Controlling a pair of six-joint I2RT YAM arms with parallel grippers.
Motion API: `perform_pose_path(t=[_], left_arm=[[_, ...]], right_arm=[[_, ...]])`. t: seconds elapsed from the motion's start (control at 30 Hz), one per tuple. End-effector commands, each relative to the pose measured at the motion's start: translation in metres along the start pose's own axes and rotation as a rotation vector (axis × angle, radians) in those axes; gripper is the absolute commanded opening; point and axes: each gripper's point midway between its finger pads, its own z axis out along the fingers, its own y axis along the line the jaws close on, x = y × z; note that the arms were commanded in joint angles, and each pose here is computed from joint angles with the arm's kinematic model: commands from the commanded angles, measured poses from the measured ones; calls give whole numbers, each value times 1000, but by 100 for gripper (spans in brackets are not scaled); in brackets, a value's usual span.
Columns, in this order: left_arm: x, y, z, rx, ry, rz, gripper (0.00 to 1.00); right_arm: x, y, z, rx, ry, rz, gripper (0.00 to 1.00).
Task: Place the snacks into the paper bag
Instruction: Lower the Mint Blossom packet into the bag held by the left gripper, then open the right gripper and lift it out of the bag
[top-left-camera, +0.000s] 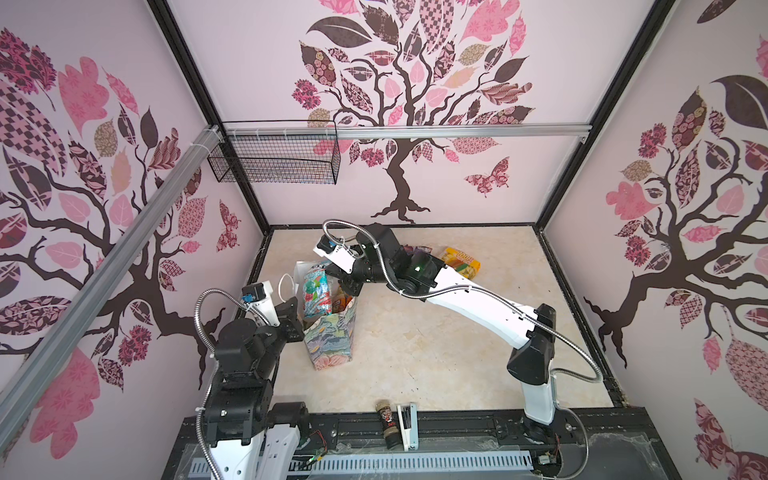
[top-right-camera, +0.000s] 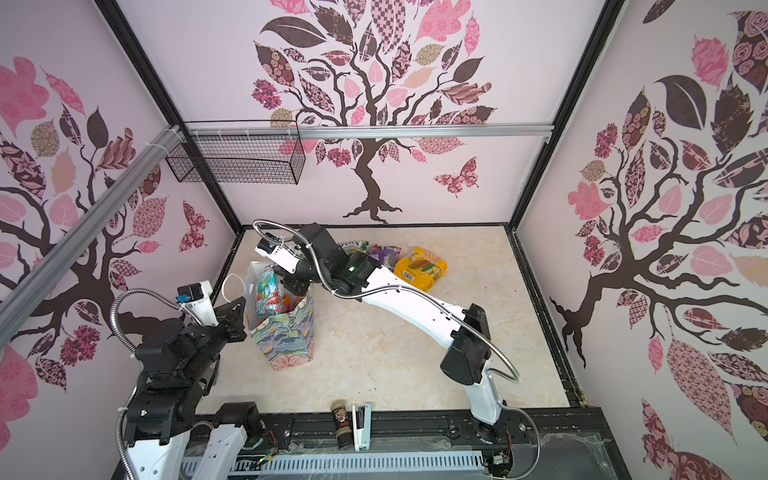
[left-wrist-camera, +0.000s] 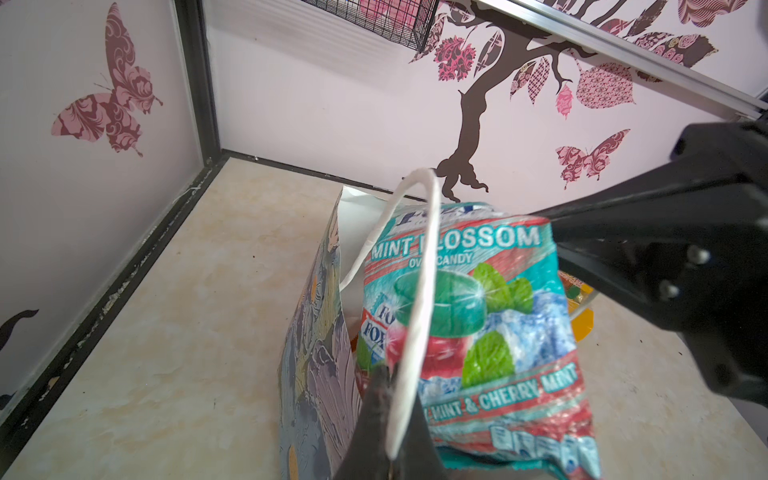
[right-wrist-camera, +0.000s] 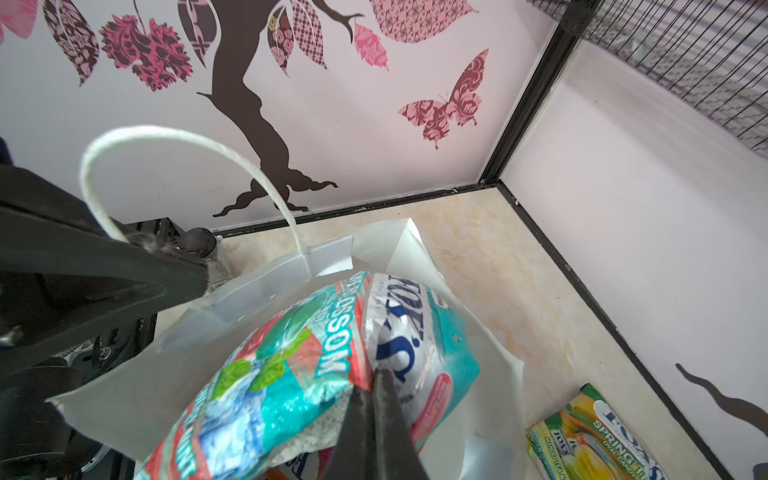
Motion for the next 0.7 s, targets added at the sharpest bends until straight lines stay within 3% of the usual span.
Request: perform_pose_path(t=[0.0, 0.37, 0.67], left_arm=[[-4, -1, 2, 11, -28, 7, 0], [-5, -2, 2, 13, -28, 11, 0], [-5, -2, 3, 14, -26, 12, 0]], right_arm=[[-17, 0, 3, -21, -56, 8, 0], [-4, -8, 10, 28, -16, 8, 0], [-10, -14, 3, 68, -27, -3, 17]])
